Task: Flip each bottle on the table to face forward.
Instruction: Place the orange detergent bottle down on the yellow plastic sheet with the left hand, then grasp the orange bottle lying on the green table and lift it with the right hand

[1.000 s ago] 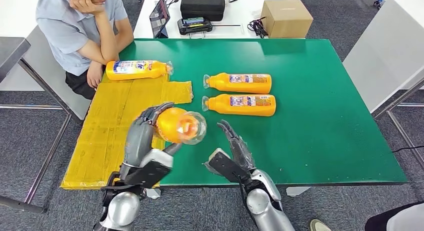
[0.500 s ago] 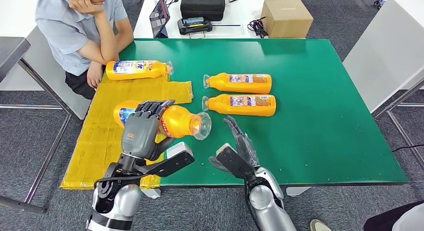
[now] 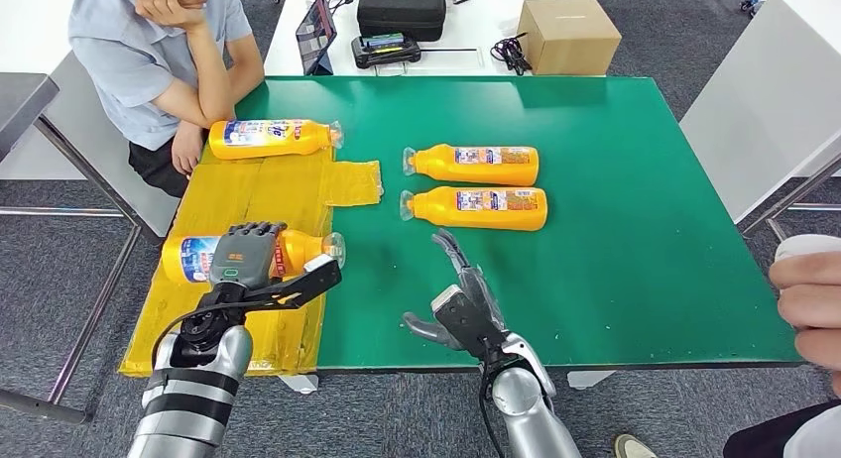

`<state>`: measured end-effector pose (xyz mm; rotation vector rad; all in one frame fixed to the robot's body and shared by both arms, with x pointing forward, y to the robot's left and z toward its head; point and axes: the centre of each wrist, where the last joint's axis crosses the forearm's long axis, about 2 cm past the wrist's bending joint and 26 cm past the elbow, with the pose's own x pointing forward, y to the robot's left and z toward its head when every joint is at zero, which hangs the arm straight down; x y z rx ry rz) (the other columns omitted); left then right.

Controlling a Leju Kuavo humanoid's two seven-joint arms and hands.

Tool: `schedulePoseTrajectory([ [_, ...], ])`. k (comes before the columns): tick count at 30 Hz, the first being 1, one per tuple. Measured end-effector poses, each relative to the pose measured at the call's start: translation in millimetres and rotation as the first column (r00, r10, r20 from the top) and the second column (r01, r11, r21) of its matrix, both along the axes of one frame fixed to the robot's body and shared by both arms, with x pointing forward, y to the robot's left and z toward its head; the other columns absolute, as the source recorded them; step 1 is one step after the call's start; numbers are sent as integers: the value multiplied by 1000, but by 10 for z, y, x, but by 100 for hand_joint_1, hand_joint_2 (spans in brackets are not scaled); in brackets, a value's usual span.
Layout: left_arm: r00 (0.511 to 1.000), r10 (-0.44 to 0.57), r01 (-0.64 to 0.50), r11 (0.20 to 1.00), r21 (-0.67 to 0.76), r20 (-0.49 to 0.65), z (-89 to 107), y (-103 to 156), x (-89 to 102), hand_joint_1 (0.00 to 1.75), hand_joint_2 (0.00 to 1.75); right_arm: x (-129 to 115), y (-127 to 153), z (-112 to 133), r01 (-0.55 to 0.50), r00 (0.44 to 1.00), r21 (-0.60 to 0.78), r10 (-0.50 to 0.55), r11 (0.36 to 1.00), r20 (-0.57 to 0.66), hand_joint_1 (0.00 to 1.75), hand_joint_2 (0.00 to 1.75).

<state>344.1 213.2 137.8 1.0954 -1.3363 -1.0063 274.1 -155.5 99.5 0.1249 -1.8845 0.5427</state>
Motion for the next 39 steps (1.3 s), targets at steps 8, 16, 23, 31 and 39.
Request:
schedulePoseTrajectory([
  [8,991,-3,2,1000,-11,-135,-201,147,62,150,175,7,36,7,-15,1000,33,15,999,-1,0,175],
  [16,983,-65,55,996,-63,-170,-346,164,76,42,175,13,60,-4,-25,1000,43,26,999,-5,0,175],
  [23,975,-94,78,993,-84,-203,-411,153,93,0,175,42,93,-1,-40,999,47,41,998,-6,0,175],
  [31,973,-99,82,993,-89,-210,-432,140,109,0,175,58,117,-3,-52,999,44,52,998,-7,0,175],
  [39,978,-74,67,997,-43,-198,-441,113,111,0,175,64,119,-4,-52,999,46,52,998,-8,0,175],
])
